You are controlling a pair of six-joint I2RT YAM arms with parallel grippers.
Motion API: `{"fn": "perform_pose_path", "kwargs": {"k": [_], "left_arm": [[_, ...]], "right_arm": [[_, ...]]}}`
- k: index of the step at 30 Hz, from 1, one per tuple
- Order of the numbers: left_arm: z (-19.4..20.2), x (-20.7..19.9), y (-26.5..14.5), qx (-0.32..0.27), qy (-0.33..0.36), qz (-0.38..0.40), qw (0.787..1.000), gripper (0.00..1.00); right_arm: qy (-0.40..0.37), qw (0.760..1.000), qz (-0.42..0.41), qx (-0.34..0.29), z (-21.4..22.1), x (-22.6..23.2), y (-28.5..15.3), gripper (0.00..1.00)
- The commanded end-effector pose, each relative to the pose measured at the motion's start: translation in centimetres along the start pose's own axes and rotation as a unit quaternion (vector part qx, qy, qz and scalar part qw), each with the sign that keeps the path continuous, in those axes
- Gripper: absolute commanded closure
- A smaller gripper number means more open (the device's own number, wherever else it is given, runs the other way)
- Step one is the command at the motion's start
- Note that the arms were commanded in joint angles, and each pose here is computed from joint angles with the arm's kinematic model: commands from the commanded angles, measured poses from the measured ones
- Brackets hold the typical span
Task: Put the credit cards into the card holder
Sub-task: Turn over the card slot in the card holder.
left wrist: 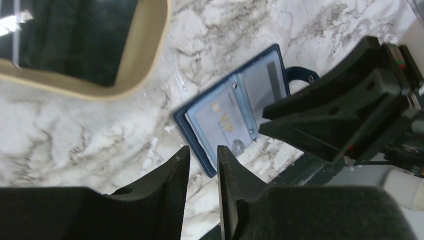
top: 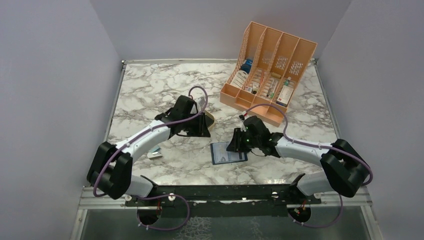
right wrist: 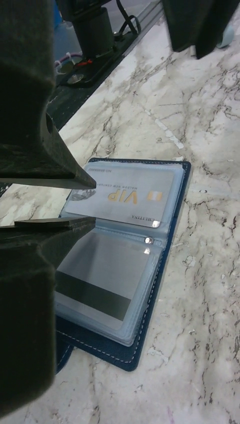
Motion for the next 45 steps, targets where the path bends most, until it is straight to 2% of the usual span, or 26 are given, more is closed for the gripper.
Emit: {"fn": "perform_pose_path", "kwargs": {"k": [1,6,15,25,28,31,38,45], "left_arm": [[1.4,-1.5,-0.6,-0.046,-0.047,0.066,0.996,0.72],[3.6,-1.0,-0.1,-0.034,-0.059,0.072,0.995,0.72],[5.6,-0.9,1.2,-0.016,-0.066,0.077,0.995,0.73],[6.7,-2.0,3.1,-0.001,-0.063,0.087,0.994,0.71],[6.9,-2.3,3.7,-0.002,-0.067,0.09,0.994,0.71],[7.1,-2.7,4.1,-0.007,-0.068,0.096,0.993,0.68],[7.9,-2.1,5.2,-0.014,-0.082,0.064,0.995,0.61],[7.6,-1.8,4.8,-0.038,-0.072,0.039,0.996,0.57]], "right_arm": [[-0.002,1.0,-0.031,-0.002,-0.8,1.7,0.8,0.74],[-0.004,1.0,-0.003,0.011,-0.6,1.7,1.8,0.77],[-0.007,0.997,0.073,0.003,0.3,0.5,2.4,0.89],[-0.015,0.992,0.123,0.005,0.8,-0.6,3.1,0.9],[-0.018,0.989,0.145,0.008,0.9,-1.1,3.4,0.94],[-0.014,0.99,0.143,0.009,1.3,-1.6,3.7,0.99],[0.007,0.995,0.103,0.016,2.4,-2.1,3.9,0.99],[0.014,0.995,0.097,0.03,3.0,-2.6,4.2,0.99]]}}
Point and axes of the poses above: each gripper's point midway between its finger pads, its own y axis out along the fingers, its own x axis along the line the jaws close on, z = x × y, the point moved 10 cm from there along -y, back along the fingers, and after that the axes turned 11 degrees about y, right-handed, at the moved point
